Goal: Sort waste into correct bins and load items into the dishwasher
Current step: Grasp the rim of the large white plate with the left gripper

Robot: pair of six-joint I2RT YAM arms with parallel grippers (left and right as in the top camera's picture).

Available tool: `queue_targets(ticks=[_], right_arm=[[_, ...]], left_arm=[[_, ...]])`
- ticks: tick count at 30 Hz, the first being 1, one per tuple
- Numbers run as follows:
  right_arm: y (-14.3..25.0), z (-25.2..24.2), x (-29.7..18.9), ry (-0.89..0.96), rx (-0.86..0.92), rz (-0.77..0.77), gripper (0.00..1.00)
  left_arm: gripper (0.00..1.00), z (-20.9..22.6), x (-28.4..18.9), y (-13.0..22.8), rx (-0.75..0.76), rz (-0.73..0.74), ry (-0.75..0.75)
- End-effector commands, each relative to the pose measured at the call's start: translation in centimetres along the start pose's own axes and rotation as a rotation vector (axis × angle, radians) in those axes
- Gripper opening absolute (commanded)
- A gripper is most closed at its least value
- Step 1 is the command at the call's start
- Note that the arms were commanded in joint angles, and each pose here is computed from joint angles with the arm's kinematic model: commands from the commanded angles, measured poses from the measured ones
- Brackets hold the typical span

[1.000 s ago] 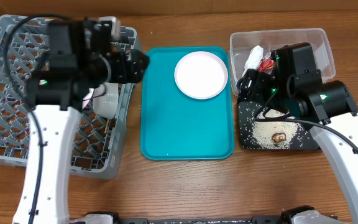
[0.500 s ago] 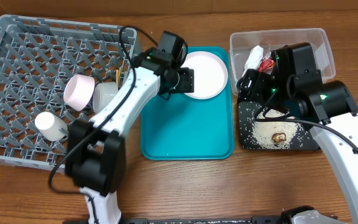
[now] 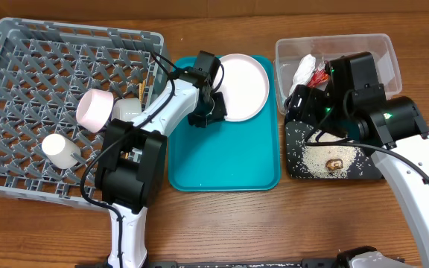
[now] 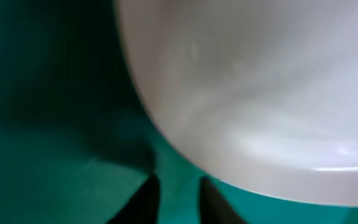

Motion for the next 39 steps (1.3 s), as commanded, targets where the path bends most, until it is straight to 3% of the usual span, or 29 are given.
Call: queue_targets(ticks=[1, 3, 13, 15, 16, 17, 28, 39], right_arm=[[-0.5, 0.2, -0.8, -0.008, -0.001, -0.03, 0.86], [-0.5, 0.3, -0.8, -0.008, -0.001, -0.031, 0.86], [-0.8, 0.5, -0.8, -0.019, -0.003, -0.045, 0.86], [-0.8, 0.5, -0.8, -0.019, -0.003, -0.045, 0.86], [-0.8, 0.5, -0.8, -0.019, -0.004, -0.045, 0.86], [-0.7, 0.5, -0.8, -0.019, -0.003, -0.045, 0.86], [-0.7, 0.5, -0.8, -0.019, -0.003, -0.044, 0.86], [-0.7, 0.5, -0.8, -0.019, -0.004, -0.044, 0.85]], left_arm=[[0.09, 1.2, -0.2, -0.4, -0.005, 0.028, -0.032], [0.04, 1.2, -1.1, -0.7, 0.021, 0.033, -0.036], [0.05, -0.2, -7.2, -3.3, 0.12, -0.059, -0.101], [0.4, -0.4, -7.4, -3.7, 0.11, -0.075, -0.092], [0.51, -0.4, -7.3, -3.8, 0.096, -0.08, -0.09], [0.53, -0.3, -7.2, -3.8, 0.086, -0.082, -0.09], [0.5, 1.1, -2.1, -2.9, 0.039, -0.069, -0.094], [0.34, 2.2, 0.5, -2.1, 0.043, -0.068, -0.095]])
Point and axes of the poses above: each gripper's point midway between its finger pads, its own x axis out along the fingers, its own z axis along the line the jaws close on, y = z × x, the point moved 5 cm from there along -x, back along the fingers, and after that the axes turned 2 degrees about x, right-handed, at the moved point
